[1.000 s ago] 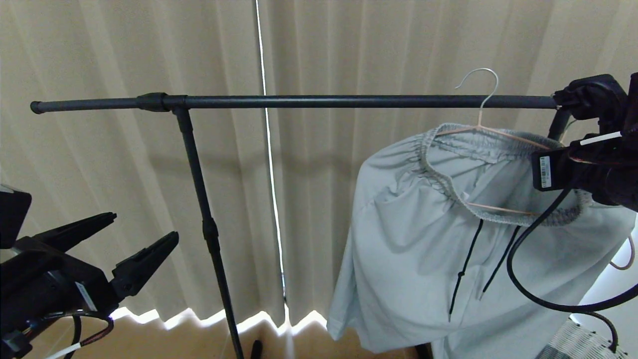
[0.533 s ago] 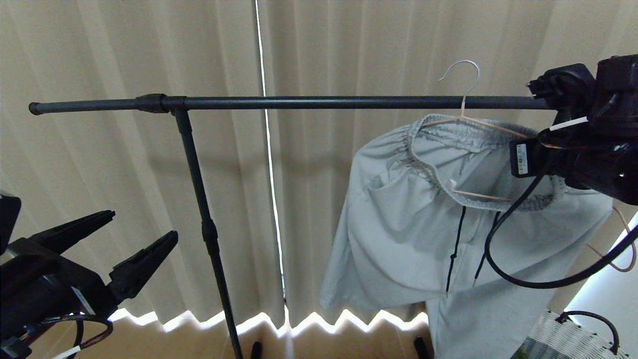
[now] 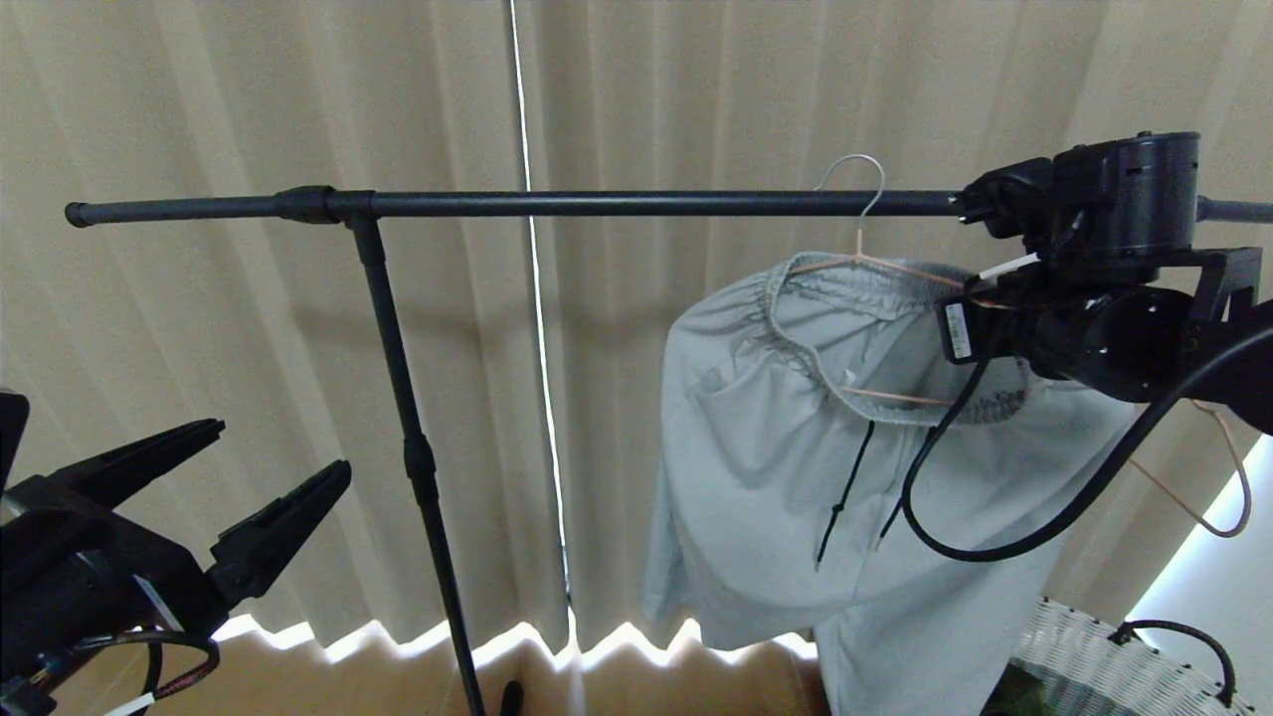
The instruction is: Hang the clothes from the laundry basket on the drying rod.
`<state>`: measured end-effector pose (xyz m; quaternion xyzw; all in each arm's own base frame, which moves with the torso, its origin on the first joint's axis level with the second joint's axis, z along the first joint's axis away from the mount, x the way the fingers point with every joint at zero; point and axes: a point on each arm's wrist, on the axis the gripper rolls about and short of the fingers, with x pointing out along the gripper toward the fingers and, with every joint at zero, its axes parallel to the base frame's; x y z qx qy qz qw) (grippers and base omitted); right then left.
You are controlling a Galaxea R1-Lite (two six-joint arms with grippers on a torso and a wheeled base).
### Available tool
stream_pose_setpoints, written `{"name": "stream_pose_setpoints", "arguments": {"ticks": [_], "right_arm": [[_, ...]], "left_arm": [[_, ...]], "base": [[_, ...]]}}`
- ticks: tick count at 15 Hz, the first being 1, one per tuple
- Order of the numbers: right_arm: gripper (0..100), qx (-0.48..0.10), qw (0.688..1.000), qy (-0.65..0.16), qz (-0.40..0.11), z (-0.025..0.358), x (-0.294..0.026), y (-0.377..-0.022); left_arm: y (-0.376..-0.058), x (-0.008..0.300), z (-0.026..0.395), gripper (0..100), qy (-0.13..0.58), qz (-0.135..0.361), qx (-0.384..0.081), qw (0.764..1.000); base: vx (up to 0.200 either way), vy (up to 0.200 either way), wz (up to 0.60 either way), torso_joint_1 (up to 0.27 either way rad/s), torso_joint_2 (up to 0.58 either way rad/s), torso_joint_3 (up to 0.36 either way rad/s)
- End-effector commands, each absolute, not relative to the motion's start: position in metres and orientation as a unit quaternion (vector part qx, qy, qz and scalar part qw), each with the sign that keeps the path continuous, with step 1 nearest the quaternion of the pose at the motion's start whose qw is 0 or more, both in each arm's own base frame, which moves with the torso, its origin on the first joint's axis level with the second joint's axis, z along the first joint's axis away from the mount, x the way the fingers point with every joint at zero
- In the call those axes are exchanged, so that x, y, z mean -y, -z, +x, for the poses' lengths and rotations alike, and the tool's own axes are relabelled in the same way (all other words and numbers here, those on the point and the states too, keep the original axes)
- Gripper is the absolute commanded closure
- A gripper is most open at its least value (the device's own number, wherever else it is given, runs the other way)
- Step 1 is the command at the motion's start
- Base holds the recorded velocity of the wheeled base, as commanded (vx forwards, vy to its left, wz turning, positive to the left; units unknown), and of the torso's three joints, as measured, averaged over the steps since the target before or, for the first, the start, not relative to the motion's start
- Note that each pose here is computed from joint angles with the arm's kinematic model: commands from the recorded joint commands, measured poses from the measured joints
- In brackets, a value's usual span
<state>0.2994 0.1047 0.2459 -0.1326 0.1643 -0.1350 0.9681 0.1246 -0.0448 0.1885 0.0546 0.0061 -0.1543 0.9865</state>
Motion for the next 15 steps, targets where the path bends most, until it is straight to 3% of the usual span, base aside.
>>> {"name": "stream_pose_setpoints", "arguments": {"ticks": [1, 10, 11, 15], "right_arm": [[100, -0.168, 0.969, 0.12, -0.139, 0.298, -0.115, -0.242], [100, -0.166, 0.973, 0.062, -0.15, 0.284, -0.147, -0.236], [0, -0.164, 0.973, 0.051, -0.151, 0.28, -0.153, -0.236], [0, -0.165, 0.976, 0.003, -0.142, 0.269, -0.163, -0.225]], "left_arm": [[-0.188, 0.045, 0.124, 0, 0.154, 0.054, -0.006, 0.987], [-0.188, 0.045, 0.124, 0, 0.154, 0.055, -0.007, 0.987], [-0.188, 0.045, 0.124, 0, 0.154, 0.054, -0.006, 0.987], [-0.189, 0.044, 0.124, 0, 0.153, 0.054, -0.005, 0.987]], "base": [[0.0, 0.0, 0.0, 0.0, 0.0, 0.0], [0.0, 0.0, 0.0, 0.0, 0.0, 0.0], [0.0, 0.0, 0.0, 0.0, 0.0, 0.0], [0.0, 0.0, 0.0, 0.0, 0.0, 0.0]]}}
